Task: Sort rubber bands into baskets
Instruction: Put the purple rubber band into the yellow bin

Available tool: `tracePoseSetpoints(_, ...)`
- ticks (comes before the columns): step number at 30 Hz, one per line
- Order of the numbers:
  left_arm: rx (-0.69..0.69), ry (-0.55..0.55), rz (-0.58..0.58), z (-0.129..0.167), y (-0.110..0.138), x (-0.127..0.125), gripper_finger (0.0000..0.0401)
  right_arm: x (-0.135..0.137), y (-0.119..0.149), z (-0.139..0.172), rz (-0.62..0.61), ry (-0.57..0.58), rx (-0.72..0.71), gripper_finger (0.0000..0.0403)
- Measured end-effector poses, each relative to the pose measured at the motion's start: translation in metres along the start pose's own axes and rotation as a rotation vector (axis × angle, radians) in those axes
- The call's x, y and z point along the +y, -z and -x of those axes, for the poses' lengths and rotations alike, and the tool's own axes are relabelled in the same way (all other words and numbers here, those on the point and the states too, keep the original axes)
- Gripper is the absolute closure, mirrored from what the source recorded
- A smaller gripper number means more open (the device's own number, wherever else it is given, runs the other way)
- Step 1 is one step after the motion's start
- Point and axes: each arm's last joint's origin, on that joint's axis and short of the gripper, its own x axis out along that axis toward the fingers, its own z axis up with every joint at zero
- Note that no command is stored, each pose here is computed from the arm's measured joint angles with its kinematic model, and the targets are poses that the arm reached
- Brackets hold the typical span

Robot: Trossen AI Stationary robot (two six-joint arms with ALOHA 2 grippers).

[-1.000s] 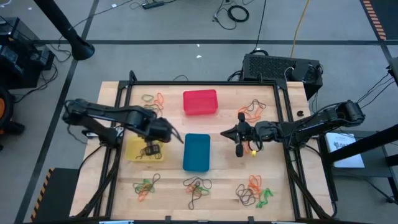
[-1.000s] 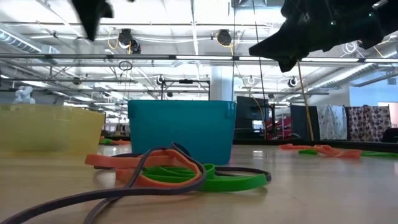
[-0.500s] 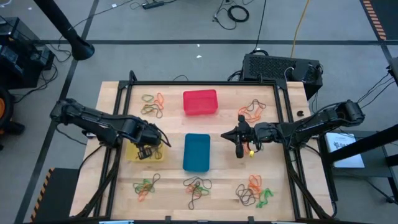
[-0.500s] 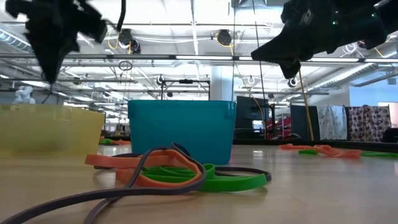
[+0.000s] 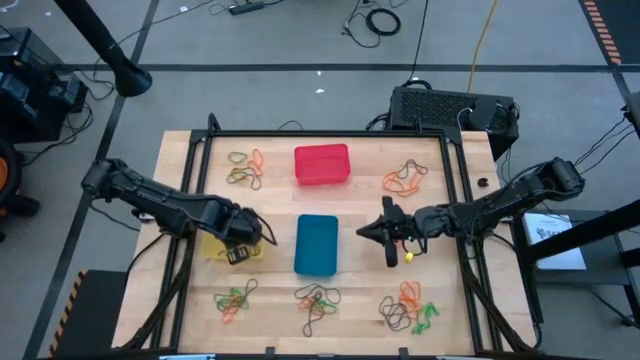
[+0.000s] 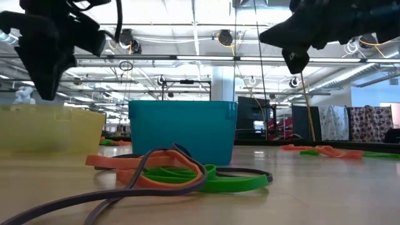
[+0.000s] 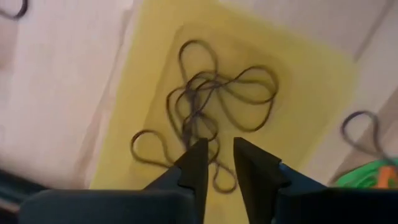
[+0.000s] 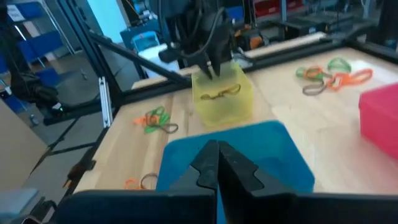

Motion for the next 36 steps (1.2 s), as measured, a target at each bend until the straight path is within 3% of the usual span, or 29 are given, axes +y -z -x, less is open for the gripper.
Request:
tracePoseSetpoints(6,-0.226,0.198,-0.011,0.005,-0.019,-0.022,0.0286,0.001,-0.003,0.000,0.017,-0.009,-0.027,0.0403)
tracePoseSetpoints(10,-0.469,0.403,-0.116,0.018,-0.035,-0.045,0.0285,0.003,-0.002,0.000,0.016,-0.022,-0.023,0.0403)
tracePoseSetpoints(13,-0.660,0.479,-0.215,0.031,-0.040,-0.060,0.0284,0.004,-0.001,0.001,0.024,-0.042,-0.013,0.0403)
tracePoseSetpoints(17,-0.896,0.465,-0.312,0.039,-0.047,-0.082,0.0284,0.007,0.003,0.001,0.006,-0.167,0.070,0.0403)
tracePoseSetpoints(20,-0.985,0.426,-0.419,0.025,-0.055,-0.103,0.0284,0.011,0.005,0.002,-0.016,-0.261,0.113,0.0403)
tracePoseSetpoints(25,-1.054,0.359,-0.600,-0.022,-0.073,-0.140,0.0285,0.018,0.011,0.005,-0.023,-0.289,0.158,0.0403)
tracePoseSetpoints(29,-1.093,0.336,-0.693,-0.055,-0.098,-0.171,0.0285,0.024,0.029,0.011,-0.055,-0.347,0.366,0.0403)
tracePoseSetpoints(32,-1.094,0.310,-0.790,-0.074,-0.118,-0.198,0.0285,0.031,0.047,0.020,-0.049,-0.326,0.527,0.0403)
tracePoseSetpoints(36,-1.106,0.245,-0.894,-0.089,-0.148,-0.232,0.0285,0.044,0.060,0.032,-0.068,-0.298,0.608,0.0403)
